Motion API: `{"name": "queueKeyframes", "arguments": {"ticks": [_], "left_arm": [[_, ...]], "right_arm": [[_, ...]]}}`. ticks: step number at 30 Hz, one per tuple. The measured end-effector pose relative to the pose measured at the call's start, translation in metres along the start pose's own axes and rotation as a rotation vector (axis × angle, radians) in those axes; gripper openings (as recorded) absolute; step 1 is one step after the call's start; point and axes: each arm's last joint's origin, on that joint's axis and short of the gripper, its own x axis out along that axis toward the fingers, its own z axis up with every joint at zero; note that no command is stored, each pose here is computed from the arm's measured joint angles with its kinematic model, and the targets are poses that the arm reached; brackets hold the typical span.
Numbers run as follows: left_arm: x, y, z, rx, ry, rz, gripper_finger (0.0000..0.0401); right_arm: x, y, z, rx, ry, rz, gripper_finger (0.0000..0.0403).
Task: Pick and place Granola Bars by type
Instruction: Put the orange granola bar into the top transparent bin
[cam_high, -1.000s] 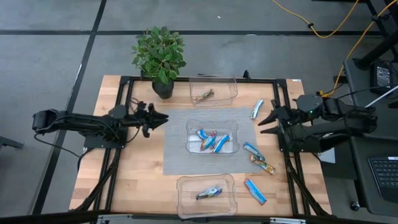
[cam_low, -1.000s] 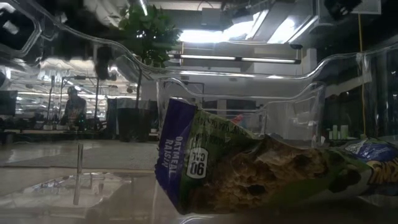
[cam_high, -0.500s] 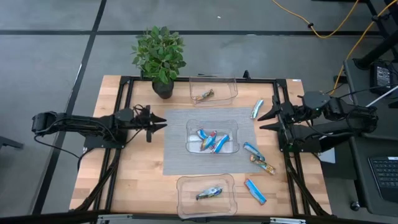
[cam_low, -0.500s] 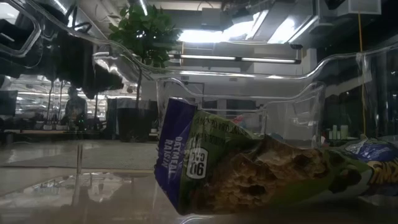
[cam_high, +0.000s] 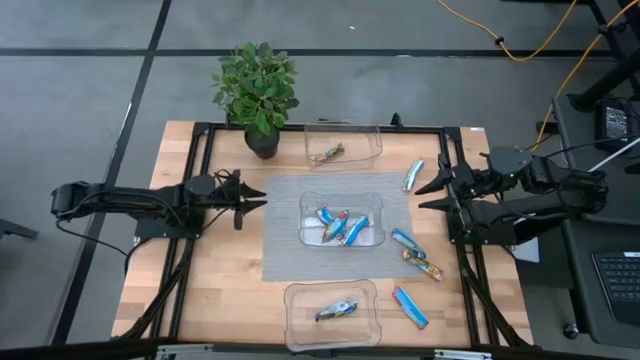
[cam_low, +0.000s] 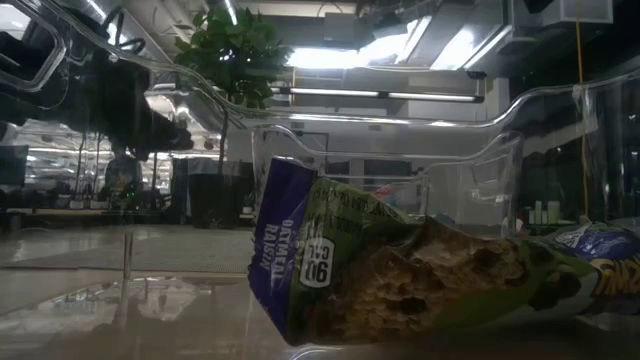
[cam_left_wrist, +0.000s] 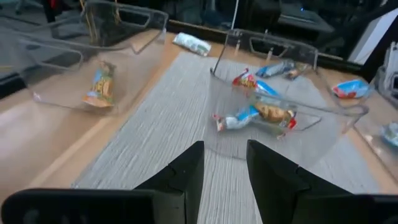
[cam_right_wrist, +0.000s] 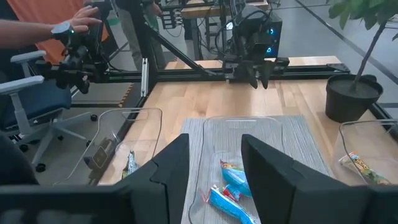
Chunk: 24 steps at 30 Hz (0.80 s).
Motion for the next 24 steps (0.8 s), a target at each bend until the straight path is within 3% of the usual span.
{"name": "queueKeyframes", "arguments": {"ticks": [11,17,24], "left_arm": [[-0.026,-0.005,0.026,0.006,-0.3,-0.057,0.0113],[-0.039,-0.007,0.035,0.008,-0.437,-0.083,0.0113],[-0.05,-0.009,0.041,0.01,-0.544,-0.104,0.0113]], "right_arm": [[0.0,0.0,-0.001,0.155,0.005,-0.001,0.0149],[0.0,0.0,-0.001,0.149,0.006,-0.007,0.0149],[0.008,-0.006,-0.004,0.108,0.054,-0.172,0.0149]]}}
